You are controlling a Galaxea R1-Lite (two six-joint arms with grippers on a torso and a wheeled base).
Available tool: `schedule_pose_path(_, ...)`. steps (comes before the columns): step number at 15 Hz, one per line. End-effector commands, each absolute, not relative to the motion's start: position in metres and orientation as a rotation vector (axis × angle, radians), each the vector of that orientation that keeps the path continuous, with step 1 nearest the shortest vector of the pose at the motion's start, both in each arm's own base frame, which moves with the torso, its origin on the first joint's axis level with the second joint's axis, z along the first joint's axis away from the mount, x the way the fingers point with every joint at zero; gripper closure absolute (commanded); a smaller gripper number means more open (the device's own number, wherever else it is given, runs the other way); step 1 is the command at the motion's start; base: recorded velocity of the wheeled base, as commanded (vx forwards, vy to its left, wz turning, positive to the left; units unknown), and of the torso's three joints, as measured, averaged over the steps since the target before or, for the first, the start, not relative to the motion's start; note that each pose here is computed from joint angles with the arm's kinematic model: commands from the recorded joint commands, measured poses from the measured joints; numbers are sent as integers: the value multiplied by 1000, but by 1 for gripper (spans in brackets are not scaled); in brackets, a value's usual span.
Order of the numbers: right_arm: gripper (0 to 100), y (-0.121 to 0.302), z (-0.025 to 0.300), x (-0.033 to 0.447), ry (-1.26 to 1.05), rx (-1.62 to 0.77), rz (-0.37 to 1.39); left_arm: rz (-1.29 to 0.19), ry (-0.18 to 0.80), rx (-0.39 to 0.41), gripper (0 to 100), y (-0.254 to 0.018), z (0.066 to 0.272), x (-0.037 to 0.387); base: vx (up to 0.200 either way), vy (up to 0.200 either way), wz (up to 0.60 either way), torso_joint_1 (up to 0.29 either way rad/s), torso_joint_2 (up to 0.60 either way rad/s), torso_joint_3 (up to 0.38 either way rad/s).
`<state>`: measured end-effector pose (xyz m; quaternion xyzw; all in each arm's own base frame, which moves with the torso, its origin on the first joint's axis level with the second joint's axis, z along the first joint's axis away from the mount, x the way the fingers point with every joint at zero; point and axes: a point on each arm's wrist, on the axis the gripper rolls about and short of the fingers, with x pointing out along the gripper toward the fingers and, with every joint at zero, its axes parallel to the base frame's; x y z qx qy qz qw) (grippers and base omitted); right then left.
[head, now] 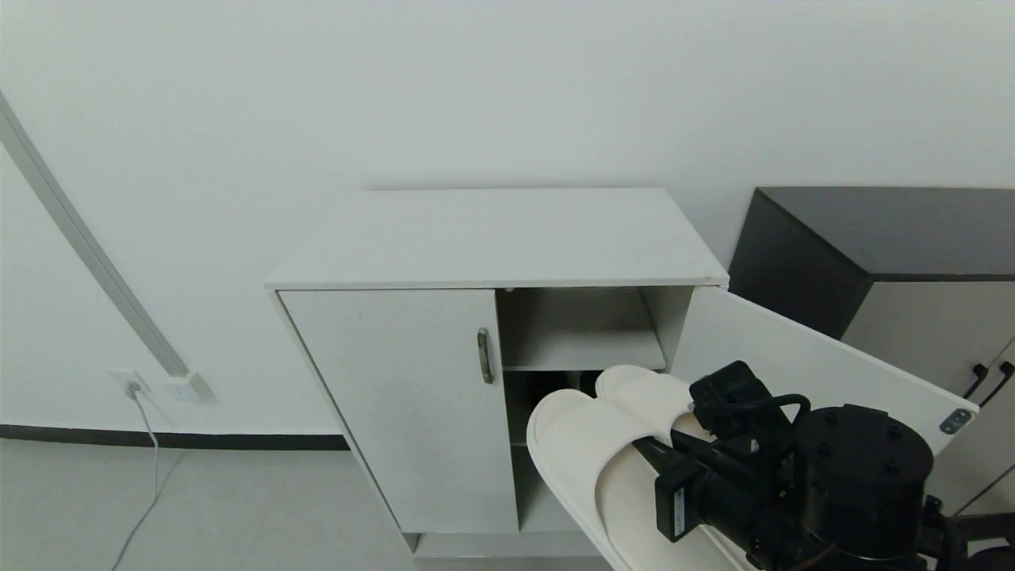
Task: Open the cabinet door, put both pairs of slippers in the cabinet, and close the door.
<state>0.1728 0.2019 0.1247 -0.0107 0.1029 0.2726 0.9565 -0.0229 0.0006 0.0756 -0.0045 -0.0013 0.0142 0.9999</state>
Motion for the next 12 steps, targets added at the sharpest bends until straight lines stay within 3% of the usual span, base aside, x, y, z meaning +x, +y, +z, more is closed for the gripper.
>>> schedule_pose_path(1, 100, 202, 124, 173, 212, -24, 554, 31, -2, -9, 100, 1, 76, -23, 0, 0, 0, -198, 535, 325)
schedule_pose_path(12, 100, 204, 120, 171, 226, -35, 561, 31, -2, -9, 100, 1, 76, -23, 0, 0, 0, -169, 490, 322)
